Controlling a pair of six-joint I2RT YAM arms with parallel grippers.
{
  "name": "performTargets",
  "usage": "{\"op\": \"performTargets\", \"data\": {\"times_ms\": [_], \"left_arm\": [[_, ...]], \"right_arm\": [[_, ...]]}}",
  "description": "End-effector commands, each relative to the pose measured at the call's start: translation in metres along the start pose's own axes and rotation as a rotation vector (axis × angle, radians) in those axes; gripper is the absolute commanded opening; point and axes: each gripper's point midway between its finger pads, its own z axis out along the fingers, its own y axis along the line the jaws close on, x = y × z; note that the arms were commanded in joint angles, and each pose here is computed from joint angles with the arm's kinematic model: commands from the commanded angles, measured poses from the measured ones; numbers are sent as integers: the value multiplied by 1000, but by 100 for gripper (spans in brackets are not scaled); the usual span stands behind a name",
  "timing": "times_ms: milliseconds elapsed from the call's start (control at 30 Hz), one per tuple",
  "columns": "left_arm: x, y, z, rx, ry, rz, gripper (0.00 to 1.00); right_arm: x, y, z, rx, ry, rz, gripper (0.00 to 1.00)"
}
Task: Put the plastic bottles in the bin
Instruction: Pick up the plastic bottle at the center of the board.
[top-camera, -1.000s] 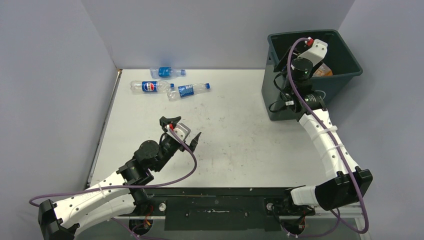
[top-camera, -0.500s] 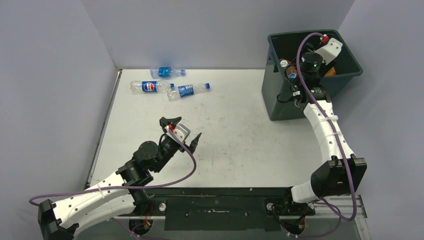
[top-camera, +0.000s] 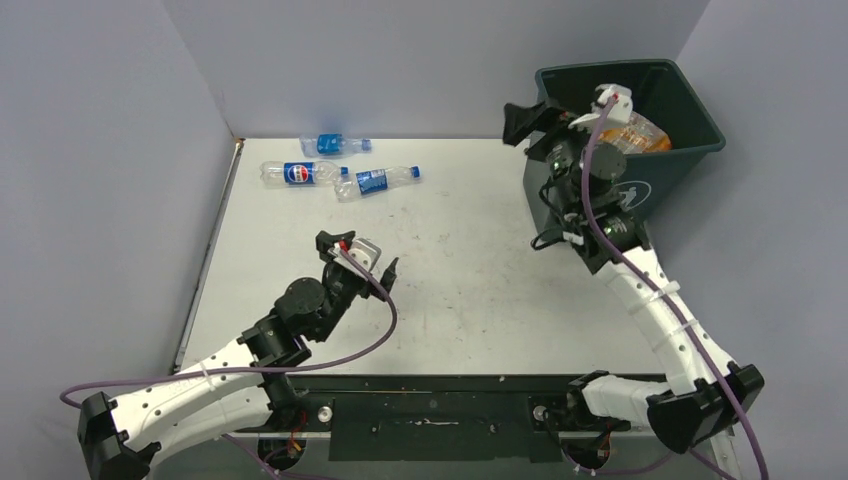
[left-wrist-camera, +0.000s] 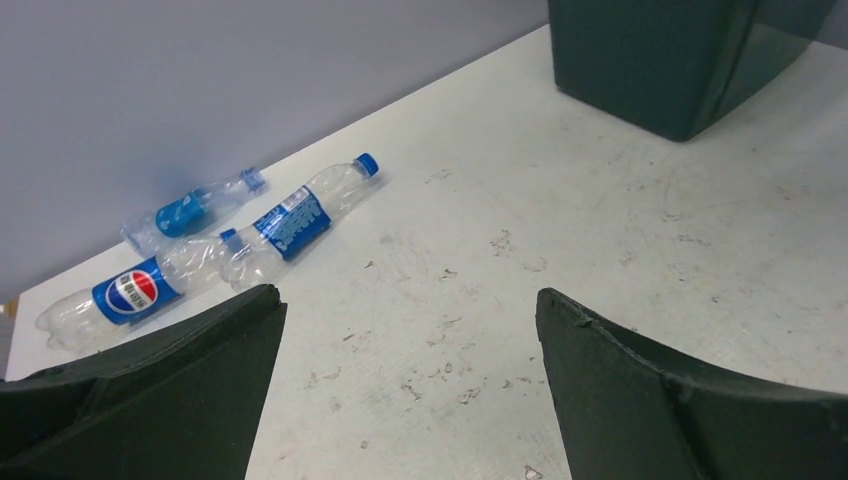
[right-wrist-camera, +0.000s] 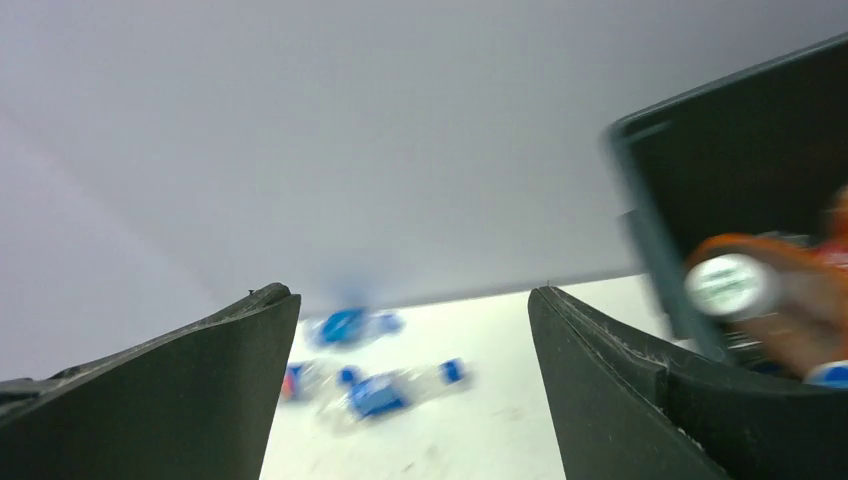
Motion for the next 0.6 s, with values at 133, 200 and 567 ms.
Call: {"op": "performTargets", "data": {"times_ms": [133, 200, 567], "left_arm": [[5, 52, 19, -306, 115, -88, 96], [14, 64, 27, -349, 154, -127, 96], [51, 100, 135, -267, 409, -144, 96]], "right_arm": [[154, 82, -68, -399, 299, 37, 88], [188, 70, -79, -369, 350, 50, 88], [301, 4, -147, -312, 577, 96, 88]]}}
